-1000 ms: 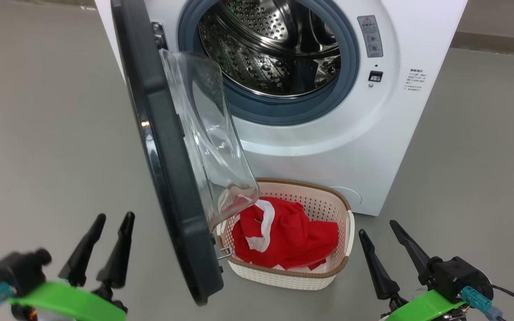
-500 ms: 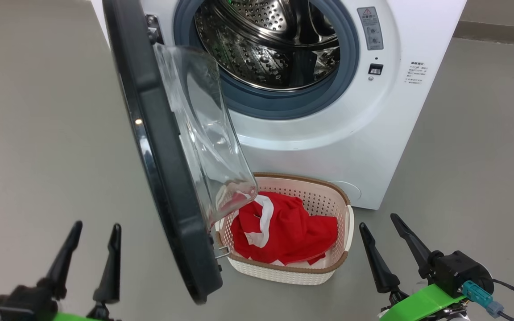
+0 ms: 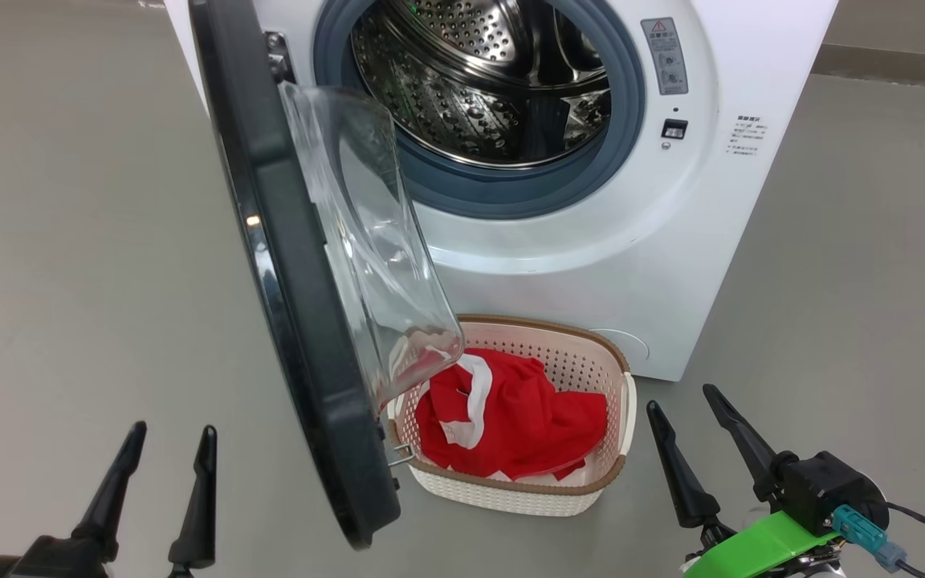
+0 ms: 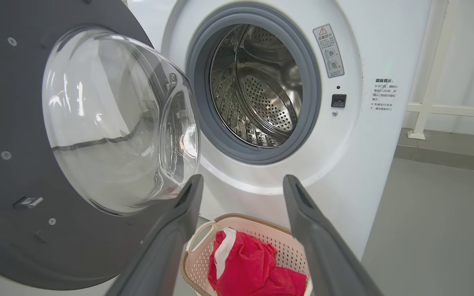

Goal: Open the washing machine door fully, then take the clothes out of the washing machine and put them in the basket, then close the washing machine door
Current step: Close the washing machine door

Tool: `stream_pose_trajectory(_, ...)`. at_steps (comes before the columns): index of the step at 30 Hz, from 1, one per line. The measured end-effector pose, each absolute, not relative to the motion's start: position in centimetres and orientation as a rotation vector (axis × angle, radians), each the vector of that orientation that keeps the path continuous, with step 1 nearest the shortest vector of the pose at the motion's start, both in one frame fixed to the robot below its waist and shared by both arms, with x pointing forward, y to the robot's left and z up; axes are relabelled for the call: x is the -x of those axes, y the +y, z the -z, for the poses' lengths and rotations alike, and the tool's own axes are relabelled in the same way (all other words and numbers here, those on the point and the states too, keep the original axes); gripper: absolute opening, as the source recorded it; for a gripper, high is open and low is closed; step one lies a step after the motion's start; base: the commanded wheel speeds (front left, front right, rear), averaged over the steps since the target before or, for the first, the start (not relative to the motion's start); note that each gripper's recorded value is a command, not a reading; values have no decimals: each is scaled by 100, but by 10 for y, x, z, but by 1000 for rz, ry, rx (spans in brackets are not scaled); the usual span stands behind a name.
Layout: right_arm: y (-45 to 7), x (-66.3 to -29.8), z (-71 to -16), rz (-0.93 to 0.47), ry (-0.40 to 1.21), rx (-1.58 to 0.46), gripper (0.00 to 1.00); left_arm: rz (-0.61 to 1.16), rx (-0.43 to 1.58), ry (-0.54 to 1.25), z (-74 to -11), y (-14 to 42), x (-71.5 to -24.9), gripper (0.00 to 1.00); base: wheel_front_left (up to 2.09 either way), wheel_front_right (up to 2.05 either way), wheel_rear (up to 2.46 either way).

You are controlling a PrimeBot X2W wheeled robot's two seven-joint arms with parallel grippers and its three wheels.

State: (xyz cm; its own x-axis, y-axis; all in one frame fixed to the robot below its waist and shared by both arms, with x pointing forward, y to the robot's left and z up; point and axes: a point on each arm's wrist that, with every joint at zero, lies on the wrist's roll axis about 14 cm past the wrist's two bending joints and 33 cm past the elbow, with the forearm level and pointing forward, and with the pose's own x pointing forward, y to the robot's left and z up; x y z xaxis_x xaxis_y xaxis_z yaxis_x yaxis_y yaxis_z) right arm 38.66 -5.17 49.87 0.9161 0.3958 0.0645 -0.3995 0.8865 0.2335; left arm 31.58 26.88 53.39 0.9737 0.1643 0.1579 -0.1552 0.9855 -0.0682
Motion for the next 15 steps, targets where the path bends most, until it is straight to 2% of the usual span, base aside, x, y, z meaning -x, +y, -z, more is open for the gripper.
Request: stream_pose_trajectory(15,-47,-386,-502,-429,-23,-244,100,-171,59,-158,-531,270,-309,100,0,0,0)
